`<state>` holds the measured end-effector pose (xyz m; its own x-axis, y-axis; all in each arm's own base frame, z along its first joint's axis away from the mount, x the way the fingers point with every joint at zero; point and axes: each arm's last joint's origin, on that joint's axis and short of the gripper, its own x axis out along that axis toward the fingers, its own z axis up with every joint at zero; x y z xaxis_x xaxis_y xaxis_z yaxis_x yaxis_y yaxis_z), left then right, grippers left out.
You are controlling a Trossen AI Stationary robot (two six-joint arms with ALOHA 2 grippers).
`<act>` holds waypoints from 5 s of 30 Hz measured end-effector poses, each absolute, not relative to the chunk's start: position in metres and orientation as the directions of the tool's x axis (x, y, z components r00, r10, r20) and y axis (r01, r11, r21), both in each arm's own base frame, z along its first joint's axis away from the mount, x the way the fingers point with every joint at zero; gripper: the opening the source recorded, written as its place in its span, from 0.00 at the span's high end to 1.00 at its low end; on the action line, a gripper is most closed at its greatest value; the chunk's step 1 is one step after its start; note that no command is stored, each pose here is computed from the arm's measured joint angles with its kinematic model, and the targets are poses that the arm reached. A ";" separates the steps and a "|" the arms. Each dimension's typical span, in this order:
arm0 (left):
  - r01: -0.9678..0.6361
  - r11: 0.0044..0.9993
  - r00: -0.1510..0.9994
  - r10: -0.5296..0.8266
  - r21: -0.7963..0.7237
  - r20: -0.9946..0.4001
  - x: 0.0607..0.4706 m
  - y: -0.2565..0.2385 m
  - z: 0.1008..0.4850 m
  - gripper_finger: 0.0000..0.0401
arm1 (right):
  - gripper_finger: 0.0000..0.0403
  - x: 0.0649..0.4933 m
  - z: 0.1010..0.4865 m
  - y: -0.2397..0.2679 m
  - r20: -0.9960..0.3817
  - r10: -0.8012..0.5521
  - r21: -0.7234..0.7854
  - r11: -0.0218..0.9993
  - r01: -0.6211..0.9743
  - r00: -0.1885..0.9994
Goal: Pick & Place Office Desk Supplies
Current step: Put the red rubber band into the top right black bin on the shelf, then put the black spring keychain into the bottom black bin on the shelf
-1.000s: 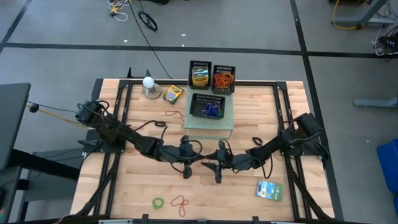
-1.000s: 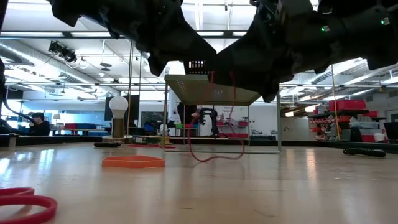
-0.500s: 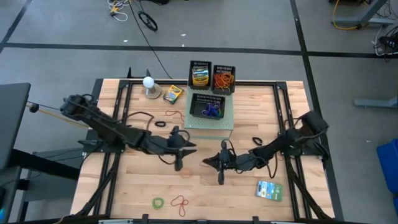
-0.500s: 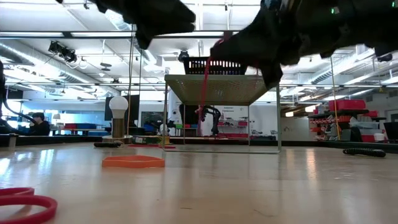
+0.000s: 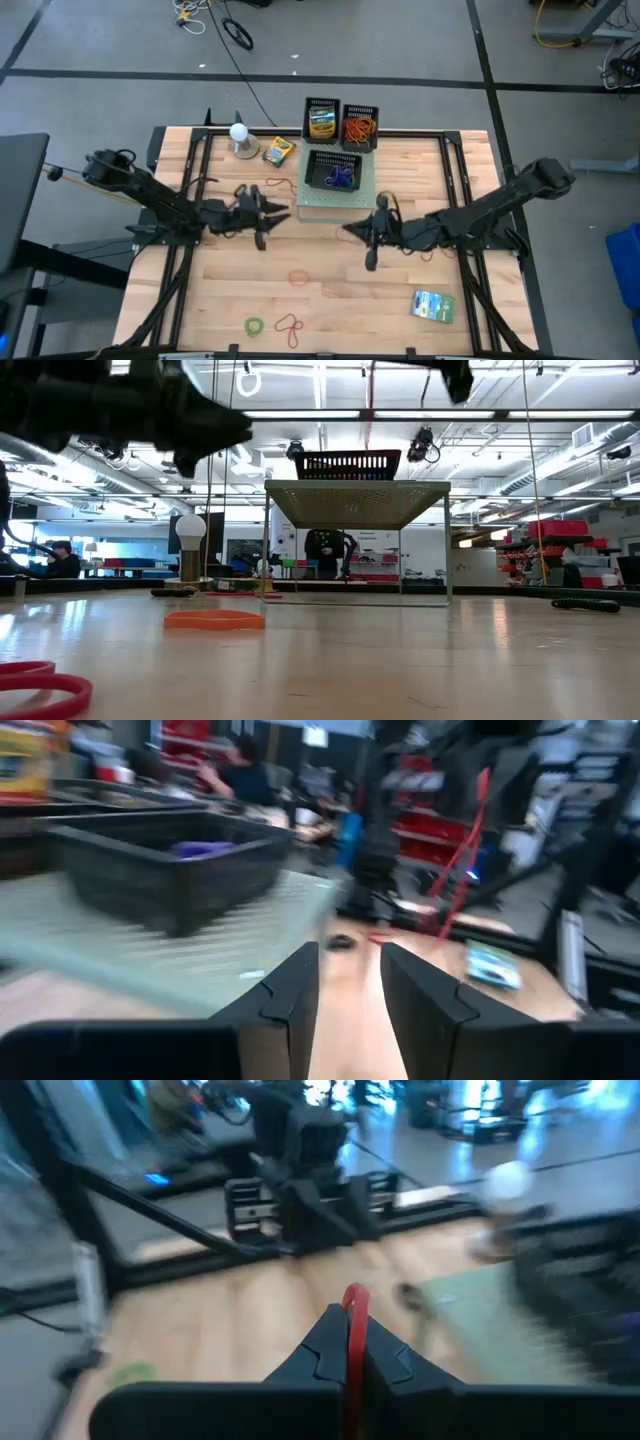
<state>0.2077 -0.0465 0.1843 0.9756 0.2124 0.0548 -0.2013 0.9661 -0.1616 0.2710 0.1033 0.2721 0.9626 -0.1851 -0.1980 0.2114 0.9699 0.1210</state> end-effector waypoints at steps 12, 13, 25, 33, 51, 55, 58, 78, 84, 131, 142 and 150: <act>-0.573 0.788 0.791 0.604 -0.227 0.099 0.177 -0.004 0.164 0.70 | 1.00 0.277 0.384 0.002 -0.214 -0.549 -0.043 0.832 0.554 0.808; -0.580 0.783 0.787 0.610 -0.224 0.094 0.176 -0.003 0.163 0.70 | 1.00 0.277 0.387 -0.011 -0.209 -0.579 -0.046 0.811 0.583 0.788; -0.559 0.801 0.806 0.585 -0.213 0.084 0.177 -0.004 0.162 0.70 | 1.00 0.282 0.357 -0.150 -0.311 -0.694 0.021 0.678 0.735 0.649; -0.560 0.801 0.807 0.585 -0.209 0.081 0.177 -0.004 0.162 0.70 | 0.99 0.294 0.321 -0.188 -0.404 -0.692 0.011 0.651 0.759 0.599; -0.560 0.801 0.807 0.585 -0.209 0.081 0.177 -0.004 0.162 0.70 | 0.68 0.295 0.300 -0.191 -0.527 -0.657 0.031 0.620 0.784 0.540; -0.560 0.801 0.807 0.585 -0.209 0.081 0.177 -0.004 0.162 0.70 | 0.57 0.292 0.305 -0.188 -0.520 -0.660 0.036 0.617 0.786 0.542; -0.560 0.801 0.807 0.585 -0.209 0.081 0.178 -0.004 0.162 0.70 | 0.51 0.287 0.317 -0.180 -0.494 -0.663 0.024 0.637 0.771 0.563; -0.558 0.803 0.809 0.583 -0.207 0.079 0.178 -0.004 0.161 0.70 | 0.95 0.233 0.328 0.001 -0.727 -0.459 -0.181 0.846 0.501 0.511; -0.559 0.804 0.809 0.582 -0.205 0.076 0.178 -0.004 0.161 0.70 | 0.99 0.214 0.278 0.042 -0.773 -0.389 -0.083 0.845 0.528 0.501; -0.560 0.804 0.810 0.582 -0.202 0.074 0.178 -0.004 0.161 0.70 | 0.92 0.158 0.133 0.027 -0.935 -0.249 0.073 0.564 0.823 0.253; -0.560 0.804 0.810 0.582 -0.202 0.074 0.178 -0.004 0.161 0.70 | 0.93 0.197 0.227 0.059 -0.869 -0.201 0.199 0.695 0.691 0.453; -0.559 0.804 0.810 0.582 -0.202 0.074 0.178 -0.004 0.161 0.70 | 0.93 0.225 0.317 0.061 -0.649 -0.290 0.259 0.786 0.562 0.704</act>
